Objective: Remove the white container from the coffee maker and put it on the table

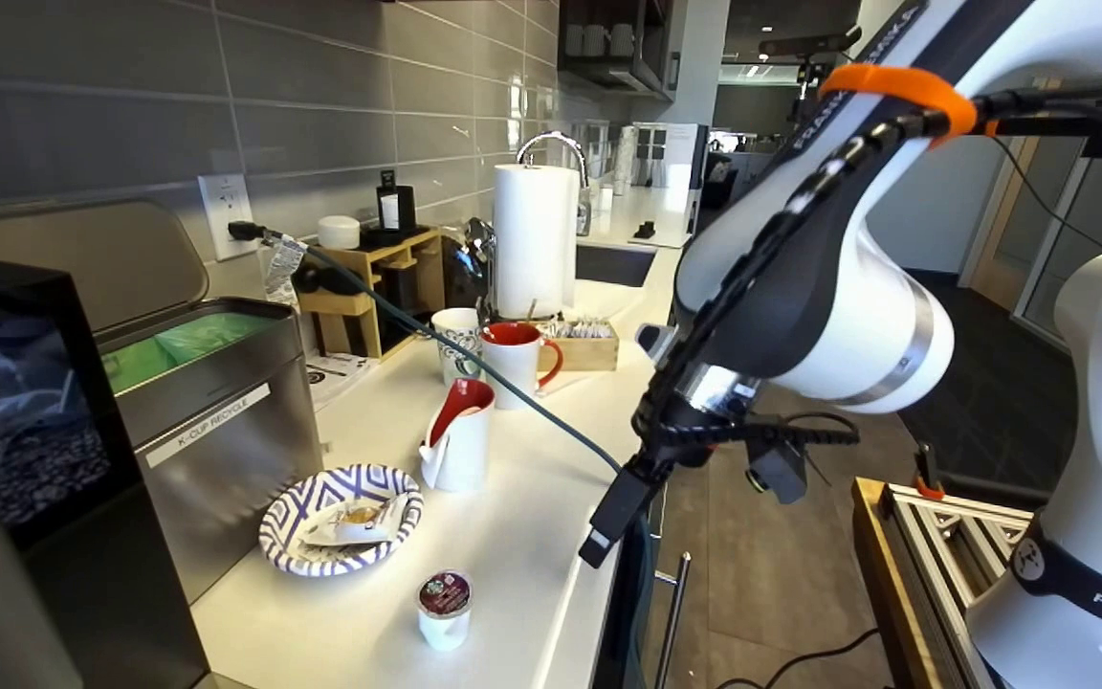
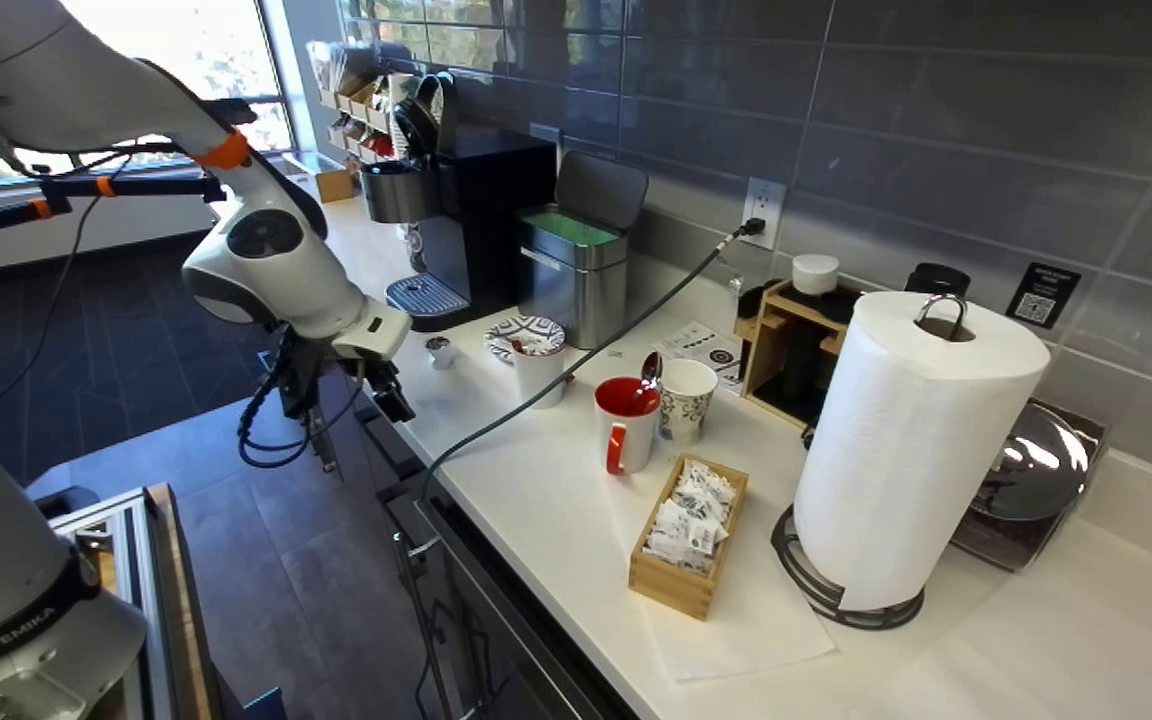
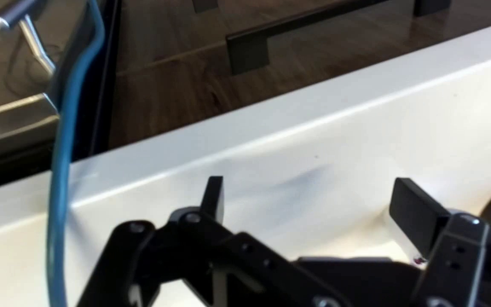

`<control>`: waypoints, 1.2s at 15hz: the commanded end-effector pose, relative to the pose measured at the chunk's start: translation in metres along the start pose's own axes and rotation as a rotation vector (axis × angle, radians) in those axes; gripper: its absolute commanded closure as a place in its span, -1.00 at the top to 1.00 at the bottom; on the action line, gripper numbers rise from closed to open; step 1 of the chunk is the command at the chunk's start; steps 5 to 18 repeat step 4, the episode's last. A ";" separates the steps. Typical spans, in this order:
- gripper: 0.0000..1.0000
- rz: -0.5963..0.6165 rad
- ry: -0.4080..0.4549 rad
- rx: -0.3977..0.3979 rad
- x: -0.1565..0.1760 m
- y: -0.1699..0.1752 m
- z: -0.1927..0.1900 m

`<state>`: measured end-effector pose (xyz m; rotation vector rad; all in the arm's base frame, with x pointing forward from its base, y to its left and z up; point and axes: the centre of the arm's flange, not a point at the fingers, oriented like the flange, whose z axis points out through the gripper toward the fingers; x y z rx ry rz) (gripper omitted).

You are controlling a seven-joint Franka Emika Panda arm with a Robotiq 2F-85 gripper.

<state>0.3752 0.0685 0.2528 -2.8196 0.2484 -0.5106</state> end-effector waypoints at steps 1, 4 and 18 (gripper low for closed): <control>1.00 -0.129 -0.100 0.122 0.021 0.004 -0.078; 1.00 -0.143 -0.099 0.124 0.023 0.007 -0.017; 1.00 -0.143 -0.099 0.124 0.023 0.007 -0.017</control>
